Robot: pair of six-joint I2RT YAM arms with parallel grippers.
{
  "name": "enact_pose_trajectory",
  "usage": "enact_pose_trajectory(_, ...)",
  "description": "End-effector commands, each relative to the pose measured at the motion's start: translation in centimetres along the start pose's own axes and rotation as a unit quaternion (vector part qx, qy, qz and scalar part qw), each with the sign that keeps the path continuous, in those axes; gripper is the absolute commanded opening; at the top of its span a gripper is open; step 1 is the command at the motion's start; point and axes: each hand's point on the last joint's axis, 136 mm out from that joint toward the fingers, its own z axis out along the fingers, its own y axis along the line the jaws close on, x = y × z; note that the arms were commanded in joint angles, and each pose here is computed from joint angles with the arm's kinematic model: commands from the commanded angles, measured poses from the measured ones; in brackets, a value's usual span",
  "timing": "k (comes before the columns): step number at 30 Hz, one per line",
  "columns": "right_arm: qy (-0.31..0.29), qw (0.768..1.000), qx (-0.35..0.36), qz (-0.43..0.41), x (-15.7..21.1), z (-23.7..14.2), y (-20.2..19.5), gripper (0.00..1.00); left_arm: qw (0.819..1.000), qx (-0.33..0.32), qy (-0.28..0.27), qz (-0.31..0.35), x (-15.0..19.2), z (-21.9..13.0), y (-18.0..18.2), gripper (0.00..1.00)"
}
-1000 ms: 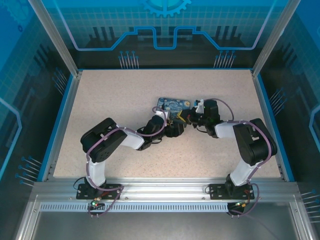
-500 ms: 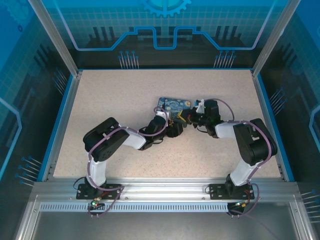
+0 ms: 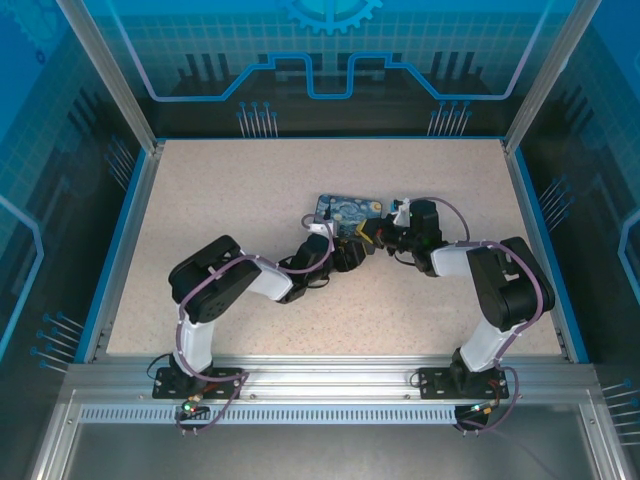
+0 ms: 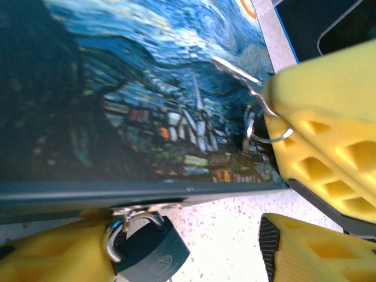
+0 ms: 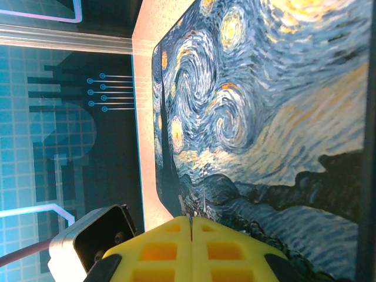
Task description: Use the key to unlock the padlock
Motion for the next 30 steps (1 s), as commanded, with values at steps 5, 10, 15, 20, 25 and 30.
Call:
enact_pose_trajectory(5,0.003,1.0,0.012,0.008,0.0,-0.3,-1.6,0.0,0.998,0.015,-0.033,-0.05,-0.2,0.1,0.3,0.55)
enact_pose_trajectory(10,0.003,1.0,0.014,0.009,-0.1,-0.3,-1.8,0.0,0.997,0.026,-0.038,-0.055,-0.1,-0.2,0.0,0.48)
enact_pose_trajectory(15,0.005,1.0,0.015,0.011,0.0,-0.3,-2.0,0.0,0.997,0.027,-0.041,-0.056,0.0,-0.2,-0.3,0.45)
enact_pose_trajectory(20,0.006,1.0,0.015,0.013,-0.1,-0.2,-2.1,0.0,0.997,0.008,-0.051,-0.064,0.4,0.0,0.2,0.49)
enact_pose_trajectory(25,0.006,1.0,0.014,0.013,-0.2,-0.2,-1.9,0.0,0.995,-0.029,-0.062,-0.078,0.6,-0.2,1.4,0.49)
enact_pose_trajectory(30,0.004,1.0,0.013,0.013,-0.3,-0.2,-1.9,0.0,0.993,-0.046,-0.069,-0.082,0.4,-0.2,2.0,0.45)
